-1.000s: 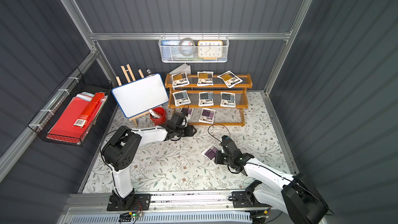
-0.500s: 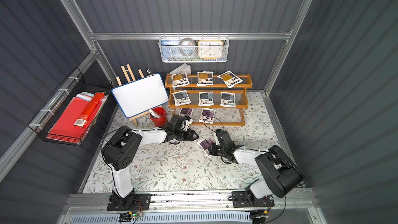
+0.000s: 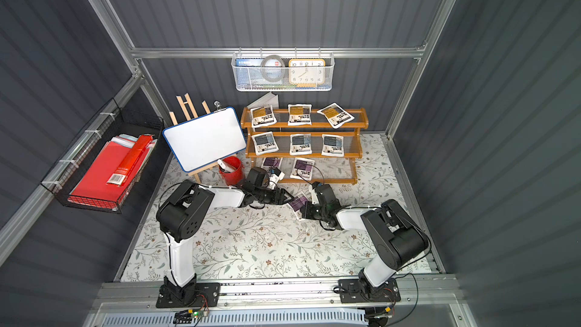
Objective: Place the bagged coffee beans on the shelf by color
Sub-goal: Pick up the bagged coffee beans at the center of the board, then place the bagged coffee beans on the shelf.
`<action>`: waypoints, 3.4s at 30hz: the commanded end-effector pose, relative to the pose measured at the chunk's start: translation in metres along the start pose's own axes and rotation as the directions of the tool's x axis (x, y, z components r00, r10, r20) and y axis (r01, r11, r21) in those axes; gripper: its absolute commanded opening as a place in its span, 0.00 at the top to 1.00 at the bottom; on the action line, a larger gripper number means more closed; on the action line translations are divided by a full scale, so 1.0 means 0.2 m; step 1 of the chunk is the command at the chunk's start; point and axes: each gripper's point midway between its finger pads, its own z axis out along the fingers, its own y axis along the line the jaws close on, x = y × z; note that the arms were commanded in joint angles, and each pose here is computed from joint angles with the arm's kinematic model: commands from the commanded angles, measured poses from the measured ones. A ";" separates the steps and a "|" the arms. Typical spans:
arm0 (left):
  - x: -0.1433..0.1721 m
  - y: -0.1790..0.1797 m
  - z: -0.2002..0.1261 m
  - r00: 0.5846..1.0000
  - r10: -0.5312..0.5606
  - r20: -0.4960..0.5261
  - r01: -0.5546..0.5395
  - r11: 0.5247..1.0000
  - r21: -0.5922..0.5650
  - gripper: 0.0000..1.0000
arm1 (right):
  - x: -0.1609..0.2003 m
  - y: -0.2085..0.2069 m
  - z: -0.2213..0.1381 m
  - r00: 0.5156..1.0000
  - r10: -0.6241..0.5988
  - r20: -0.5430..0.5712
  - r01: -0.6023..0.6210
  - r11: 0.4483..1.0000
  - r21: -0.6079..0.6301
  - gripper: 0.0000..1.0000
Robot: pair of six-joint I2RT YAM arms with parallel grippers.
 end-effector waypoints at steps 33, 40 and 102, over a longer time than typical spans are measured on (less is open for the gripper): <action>0.10 0.01 -0.10 0.997 -0.076 -0.016 0.077 0.994 0.072 1.00 | 0.01 -0.17 -0.24 0.988 0.128 0.081 -0.132 0.990 0.046 0.57; -0.04 -0.13 -0.17 0.995 -0.068 0.069 0.056 0.986 0.155 1.00 | 0.01 -0.05 -0.26 0.989 0.144 0.026 -0.140 0.982 -0.129 0.57; -0.19 0.41 -0.43 0.950 -0.075 0.303 0.236 0.808 -0.540 0.61 | -0.83 -0.56 -0.39 0.734 0.517 0.440 -0.473 0.854 -0.215 1.00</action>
